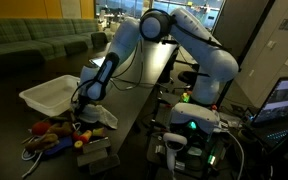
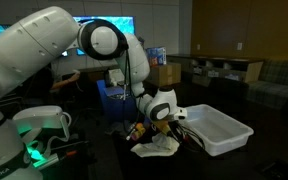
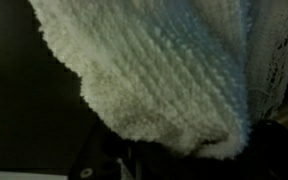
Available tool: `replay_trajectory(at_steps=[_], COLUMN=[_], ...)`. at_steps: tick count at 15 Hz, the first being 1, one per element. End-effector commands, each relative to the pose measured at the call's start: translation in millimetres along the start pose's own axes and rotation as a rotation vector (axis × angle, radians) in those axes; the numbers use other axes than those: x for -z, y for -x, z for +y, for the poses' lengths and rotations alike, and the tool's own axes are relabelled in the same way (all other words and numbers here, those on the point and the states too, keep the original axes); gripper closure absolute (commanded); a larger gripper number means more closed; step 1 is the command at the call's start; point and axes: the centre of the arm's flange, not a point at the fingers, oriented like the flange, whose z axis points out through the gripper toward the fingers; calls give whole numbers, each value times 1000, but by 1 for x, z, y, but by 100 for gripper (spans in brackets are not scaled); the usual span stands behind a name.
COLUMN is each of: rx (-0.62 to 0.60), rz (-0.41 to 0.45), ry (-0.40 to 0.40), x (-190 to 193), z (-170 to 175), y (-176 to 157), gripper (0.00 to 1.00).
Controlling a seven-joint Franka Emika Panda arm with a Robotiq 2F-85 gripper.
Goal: Pick up the towel on the right, push the objects in front of the white storage container to the left, place the towel inside the storage container
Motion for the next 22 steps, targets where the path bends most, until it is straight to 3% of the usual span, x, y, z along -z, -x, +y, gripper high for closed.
replay_trajectory(at_steps=[1, 6, 9, 17, 22], rx=[-10, 16, 27, -22, -72], rz=[51, 77, 97, 153, 146], ry=[-27, -77, -90, -85, -19], x=[-14, -5, 11, 66, 61], z=[-32, -64, -55, 49, 104], y=[-10, -11, -3, 36, 47], gripper=[97, 97, 97, 97, 97])
